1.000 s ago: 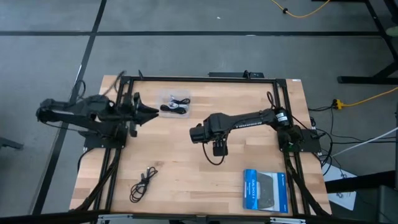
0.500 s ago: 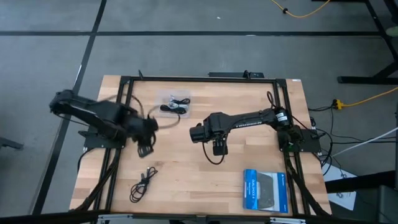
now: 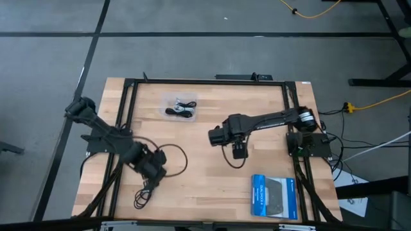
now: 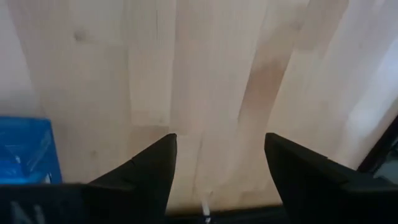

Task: Pick and place USB-C Cables
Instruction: Put the black white charger cable into the transparent bin

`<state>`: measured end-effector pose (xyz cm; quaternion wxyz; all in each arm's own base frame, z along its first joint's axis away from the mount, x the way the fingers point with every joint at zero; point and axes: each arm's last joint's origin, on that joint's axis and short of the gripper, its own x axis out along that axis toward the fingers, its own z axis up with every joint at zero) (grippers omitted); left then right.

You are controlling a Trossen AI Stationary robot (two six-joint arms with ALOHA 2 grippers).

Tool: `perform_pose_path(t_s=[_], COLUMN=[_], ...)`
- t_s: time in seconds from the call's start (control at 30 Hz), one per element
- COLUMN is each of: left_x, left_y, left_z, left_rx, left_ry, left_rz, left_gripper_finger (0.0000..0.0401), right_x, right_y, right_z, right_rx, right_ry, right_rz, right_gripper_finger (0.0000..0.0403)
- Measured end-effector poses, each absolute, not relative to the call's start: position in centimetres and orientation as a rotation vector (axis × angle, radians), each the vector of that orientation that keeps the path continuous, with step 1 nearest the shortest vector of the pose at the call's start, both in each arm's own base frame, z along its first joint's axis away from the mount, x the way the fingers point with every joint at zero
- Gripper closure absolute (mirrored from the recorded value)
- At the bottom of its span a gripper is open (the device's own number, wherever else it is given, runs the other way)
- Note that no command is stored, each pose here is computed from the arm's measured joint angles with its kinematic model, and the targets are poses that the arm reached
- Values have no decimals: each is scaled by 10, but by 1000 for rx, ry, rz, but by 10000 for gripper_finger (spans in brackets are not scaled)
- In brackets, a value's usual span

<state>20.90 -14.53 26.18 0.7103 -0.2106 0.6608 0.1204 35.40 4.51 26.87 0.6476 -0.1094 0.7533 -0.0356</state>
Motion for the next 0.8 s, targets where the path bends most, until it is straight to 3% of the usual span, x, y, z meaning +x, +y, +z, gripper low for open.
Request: perform_pose_path(t_s=[0.23,0.5,0.8], left_x=[205,194,189], left_y=[-172,-195,-209], left_z=[243,233,231], left_rx=[-558,-677,-627], left_ry=[1547,1537,1531], left_rz=[373,548,413], left_gripper_finger=[325,325,325], right_x=[314,283,280], right_y=[44,52,55], right_z=[250,228,218], right_rx=[-62,-28,-31], right_ry=[1743,1782,1781], right_rz=[-180,-254,-257], right_gripper_finger=[156,156,156])
